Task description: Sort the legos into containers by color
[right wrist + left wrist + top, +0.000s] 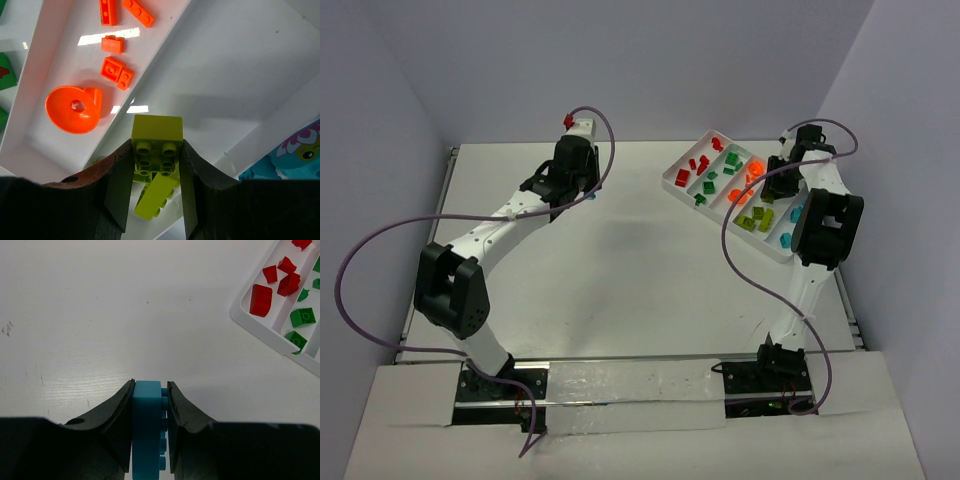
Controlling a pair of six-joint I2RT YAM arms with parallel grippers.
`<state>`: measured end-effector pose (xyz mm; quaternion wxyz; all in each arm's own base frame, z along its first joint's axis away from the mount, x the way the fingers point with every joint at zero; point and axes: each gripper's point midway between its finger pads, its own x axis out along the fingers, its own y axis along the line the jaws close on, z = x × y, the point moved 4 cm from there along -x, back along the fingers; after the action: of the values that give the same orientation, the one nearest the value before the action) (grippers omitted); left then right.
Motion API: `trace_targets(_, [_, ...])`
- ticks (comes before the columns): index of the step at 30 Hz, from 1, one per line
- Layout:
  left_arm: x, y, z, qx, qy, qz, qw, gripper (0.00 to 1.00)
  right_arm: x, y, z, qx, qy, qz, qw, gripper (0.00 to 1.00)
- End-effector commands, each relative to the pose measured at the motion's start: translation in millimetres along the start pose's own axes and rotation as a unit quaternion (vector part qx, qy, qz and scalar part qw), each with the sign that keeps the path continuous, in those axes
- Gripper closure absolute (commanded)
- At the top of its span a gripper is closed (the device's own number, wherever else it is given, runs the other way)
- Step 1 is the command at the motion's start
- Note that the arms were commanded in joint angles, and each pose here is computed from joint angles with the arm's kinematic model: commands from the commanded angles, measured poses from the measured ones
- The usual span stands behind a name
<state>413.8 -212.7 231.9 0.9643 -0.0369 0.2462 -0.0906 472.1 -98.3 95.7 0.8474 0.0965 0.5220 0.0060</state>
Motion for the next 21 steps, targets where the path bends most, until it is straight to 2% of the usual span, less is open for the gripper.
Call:
trace_targets(1, [-3,-9,22,-0.013,-0.024,-0.015,1.000,1.00,-4,8,18,0.010,-0.023,0.020,0.999,0.66])
trace_targets(9, [-5,-10,24,-0.017,-0.019,-0.023,0.999,1.00,-4,12,20,0.019,-0.021,0.033,0.999,0.36])
trace_targets(14, [-10,-15,29,-0.037,-0.013,-0.050,0.998,1.00,-25,22,20,0.021,-0.028,0.050,0.998,0.32])
trace_targets(16, [-17,-19,33,-0.056,-0.009,-0.081,0.995,1.00,-47,31,24,0.016,-0.042,0.066,0.997,0.32])
trace_targets(21, [-48,-28,55,-0.120,-0.018,-0.173,0.977,1.00,-116,88,33,-0.019,-0.119,0.170,0.978,0.28])
